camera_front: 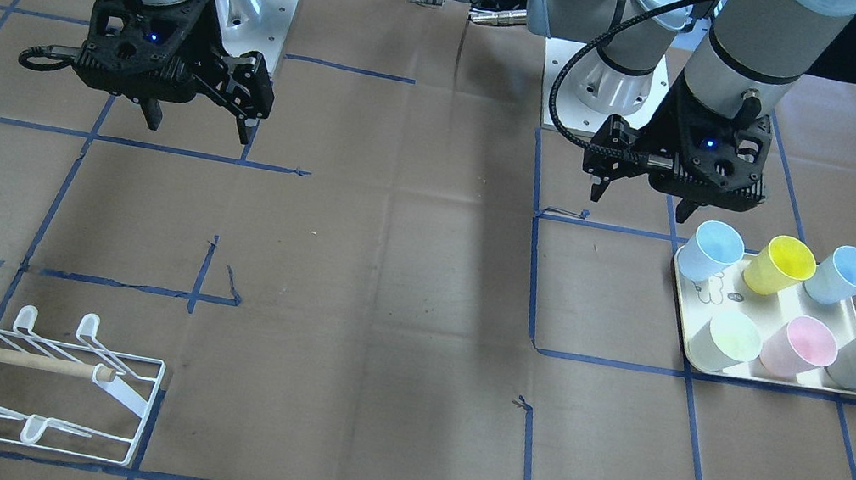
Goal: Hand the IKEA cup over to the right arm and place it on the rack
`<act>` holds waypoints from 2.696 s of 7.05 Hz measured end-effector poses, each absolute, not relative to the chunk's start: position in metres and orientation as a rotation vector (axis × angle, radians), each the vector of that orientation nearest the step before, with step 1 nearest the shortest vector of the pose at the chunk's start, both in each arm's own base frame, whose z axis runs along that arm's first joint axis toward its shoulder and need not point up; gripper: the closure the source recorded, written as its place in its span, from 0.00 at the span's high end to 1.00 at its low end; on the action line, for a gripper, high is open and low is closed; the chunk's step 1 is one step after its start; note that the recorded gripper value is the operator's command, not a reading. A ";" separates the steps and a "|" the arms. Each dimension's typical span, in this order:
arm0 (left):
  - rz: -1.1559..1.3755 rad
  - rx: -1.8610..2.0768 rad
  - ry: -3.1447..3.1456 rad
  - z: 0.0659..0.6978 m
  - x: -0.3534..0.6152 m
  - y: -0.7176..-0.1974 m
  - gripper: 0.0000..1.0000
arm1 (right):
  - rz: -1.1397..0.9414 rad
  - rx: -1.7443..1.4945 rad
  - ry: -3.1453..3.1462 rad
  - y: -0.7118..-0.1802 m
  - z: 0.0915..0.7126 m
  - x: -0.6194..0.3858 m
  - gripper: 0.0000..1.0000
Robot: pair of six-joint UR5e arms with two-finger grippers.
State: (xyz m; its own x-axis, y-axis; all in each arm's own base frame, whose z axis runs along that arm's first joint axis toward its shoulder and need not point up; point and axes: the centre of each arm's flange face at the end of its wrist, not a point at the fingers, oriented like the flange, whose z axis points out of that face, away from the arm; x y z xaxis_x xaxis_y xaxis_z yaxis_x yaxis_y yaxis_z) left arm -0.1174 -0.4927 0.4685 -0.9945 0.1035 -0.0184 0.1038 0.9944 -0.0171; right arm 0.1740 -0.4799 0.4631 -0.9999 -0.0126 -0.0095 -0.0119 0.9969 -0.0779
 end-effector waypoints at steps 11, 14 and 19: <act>0.023 0.128 3.132 0.453 0.078 -0.501 0.98 | -0.108 -0.021 3.130 -0.483 0.458 0.175 1.00; 0.019 0.088 3.140 0.407 0.105 -0.508 0.98 | -0.118 -0.020 3.130 -0.483 0.457 0.175 1.00; -0.015 0.057 3.129 0.307 0.107 -0.512 0.98 | -0.244 0.049 3.096 -0.491 0.454 0.178 1.00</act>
State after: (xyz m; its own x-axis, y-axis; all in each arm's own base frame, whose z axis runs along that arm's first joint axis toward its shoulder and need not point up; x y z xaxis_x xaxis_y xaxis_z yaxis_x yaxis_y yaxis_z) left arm 0.1065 -0.5117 0.3071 -0.9993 0.0365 -0.0121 0.0367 0.9993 -0.0096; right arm 0.1784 -0.4913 0.4539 -0.9989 0.0283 -0.0385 0.0340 0.9872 -0.1557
